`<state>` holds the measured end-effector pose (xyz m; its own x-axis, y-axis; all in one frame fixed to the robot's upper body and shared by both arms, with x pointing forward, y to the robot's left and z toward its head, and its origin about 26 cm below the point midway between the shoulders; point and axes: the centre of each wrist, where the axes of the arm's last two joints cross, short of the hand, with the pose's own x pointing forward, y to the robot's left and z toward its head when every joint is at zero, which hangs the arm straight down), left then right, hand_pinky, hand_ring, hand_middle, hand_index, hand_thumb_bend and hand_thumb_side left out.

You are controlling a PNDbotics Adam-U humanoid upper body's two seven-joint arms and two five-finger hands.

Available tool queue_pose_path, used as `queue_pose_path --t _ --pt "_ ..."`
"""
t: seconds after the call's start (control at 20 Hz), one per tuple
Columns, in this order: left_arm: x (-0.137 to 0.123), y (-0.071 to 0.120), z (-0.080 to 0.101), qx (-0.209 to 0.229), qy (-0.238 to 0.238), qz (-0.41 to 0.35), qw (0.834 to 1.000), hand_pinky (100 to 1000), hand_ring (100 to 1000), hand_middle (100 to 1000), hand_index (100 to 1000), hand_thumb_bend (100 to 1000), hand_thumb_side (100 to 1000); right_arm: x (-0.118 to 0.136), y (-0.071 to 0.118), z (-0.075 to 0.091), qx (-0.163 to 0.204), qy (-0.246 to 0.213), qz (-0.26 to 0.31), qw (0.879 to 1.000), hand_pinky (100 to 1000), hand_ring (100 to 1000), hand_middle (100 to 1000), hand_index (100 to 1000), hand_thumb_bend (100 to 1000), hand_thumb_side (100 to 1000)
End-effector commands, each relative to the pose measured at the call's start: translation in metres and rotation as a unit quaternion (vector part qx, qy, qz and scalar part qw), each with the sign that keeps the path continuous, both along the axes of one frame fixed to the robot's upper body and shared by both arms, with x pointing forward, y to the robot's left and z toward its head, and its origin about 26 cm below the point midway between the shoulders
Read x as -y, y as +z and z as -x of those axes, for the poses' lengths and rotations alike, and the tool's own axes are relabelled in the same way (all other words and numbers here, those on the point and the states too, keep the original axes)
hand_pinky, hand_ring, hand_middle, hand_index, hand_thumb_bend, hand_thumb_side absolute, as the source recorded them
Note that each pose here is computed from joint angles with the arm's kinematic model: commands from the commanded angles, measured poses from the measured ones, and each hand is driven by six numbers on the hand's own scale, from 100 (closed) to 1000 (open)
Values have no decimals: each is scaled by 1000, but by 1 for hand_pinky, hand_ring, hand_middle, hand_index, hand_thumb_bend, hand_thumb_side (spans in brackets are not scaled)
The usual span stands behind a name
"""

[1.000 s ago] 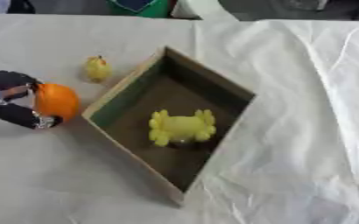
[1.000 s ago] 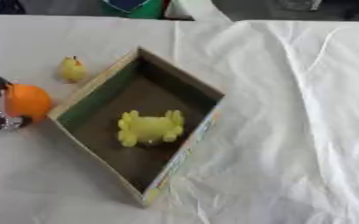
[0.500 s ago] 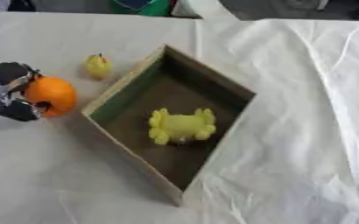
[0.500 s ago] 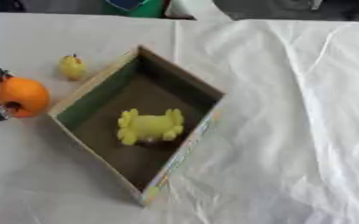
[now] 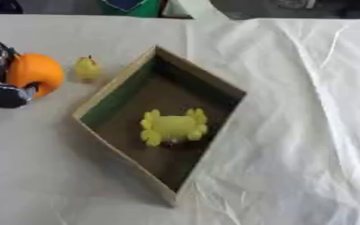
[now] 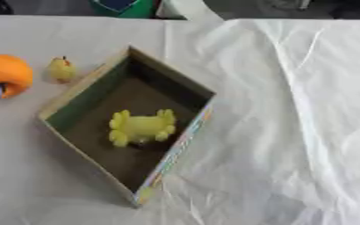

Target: Pick up objects on the table and place them in the box.

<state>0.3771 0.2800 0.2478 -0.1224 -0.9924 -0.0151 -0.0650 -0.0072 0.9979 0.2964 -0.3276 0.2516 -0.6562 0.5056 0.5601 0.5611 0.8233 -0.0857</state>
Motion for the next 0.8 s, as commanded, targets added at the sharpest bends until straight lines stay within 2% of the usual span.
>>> queue_pose_path --t 0.05,0.4,0.8 --pt "-2 28 10 71 11 -3 997 256 467 414 503 100 296 2 8 5 13 -1 7 1000 694 538 466 698 100 435" --pt "19 62 30 140 -39 22 989 248 457 408 496 100 309 2 8 5 12 -4 7 1000 694 538 465 697 100 438" --pt "69 93 62 186 -164 30 968 249 458 406 491 100 319 1 9 4 10 -1 11 1000 694 539 465 697 100 437"
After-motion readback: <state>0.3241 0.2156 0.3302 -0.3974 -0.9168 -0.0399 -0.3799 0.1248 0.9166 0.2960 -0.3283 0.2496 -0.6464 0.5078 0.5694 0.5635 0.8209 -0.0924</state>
